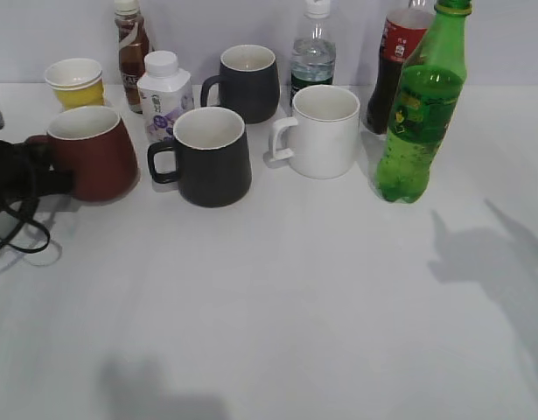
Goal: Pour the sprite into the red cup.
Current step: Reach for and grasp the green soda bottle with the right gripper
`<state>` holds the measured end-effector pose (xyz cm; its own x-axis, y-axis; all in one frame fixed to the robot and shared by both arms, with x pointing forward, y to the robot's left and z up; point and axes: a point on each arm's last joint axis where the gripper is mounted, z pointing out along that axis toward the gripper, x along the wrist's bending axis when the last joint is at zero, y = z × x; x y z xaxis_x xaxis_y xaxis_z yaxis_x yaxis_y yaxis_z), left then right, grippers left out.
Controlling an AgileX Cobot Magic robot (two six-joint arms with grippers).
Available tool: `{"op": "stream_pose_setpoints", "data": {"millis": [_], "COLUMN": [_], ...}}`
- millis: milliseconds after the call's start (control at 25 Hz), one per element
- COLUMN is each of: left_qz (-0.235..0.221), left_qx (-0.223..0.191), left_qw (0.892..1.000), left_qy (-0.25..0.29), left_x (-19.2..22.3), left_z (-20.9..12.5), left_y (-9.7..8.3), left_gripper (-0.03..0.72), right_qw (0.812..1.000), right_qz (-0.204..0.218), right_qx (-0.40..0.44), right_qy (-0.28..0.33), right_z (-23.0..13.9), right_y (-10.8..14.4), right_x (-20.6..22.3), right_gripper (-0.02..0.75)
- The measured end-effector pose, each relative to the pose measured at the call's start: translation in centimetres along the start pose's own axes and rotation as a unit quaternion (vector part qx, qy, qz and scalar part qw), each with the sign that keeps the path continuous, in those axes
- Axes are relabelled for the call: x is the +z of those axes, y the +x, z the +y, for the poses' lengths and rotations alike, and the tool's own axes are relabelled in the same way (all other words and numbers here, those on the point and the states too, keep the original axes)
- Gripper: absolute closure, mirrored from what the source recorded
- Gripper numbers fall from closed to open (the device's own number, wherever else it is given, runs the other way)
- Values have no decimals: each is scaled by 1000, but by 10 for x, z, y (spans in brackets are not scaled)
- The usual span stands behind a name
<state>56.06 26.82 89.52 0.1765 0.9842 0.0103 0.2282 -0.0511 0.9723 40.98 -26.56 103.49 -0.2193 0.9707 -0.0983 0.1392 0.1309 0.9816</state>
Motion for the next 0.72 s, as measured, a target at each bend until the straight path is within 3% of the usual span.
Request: {"op": "stream_pose_setpoints", "data": {"millis": [360, 520, 720], "left_qz": [4, -3, -46], "left_qx": [11, 22, 65], "left_qw": [999, 1000, 997], "left_qy": [-37, -17, -11], "left_x": [-71, -100, -126], "left_z": [44, 51, 70], "left_y": [-5, -11, -29], "left_gripper": [611, 611, 611], "right_qw": [999, 997, 993], "right_qz": [19, 67, 114], "right_qx": [35, 25, 23], "right_qy": [25, 14, 15], "right_z": [-17, -25, -40], "right_y": [4, 13, 22], "right_x": [27, 52, 89], "right_gripper": [144, 141, 141]}}
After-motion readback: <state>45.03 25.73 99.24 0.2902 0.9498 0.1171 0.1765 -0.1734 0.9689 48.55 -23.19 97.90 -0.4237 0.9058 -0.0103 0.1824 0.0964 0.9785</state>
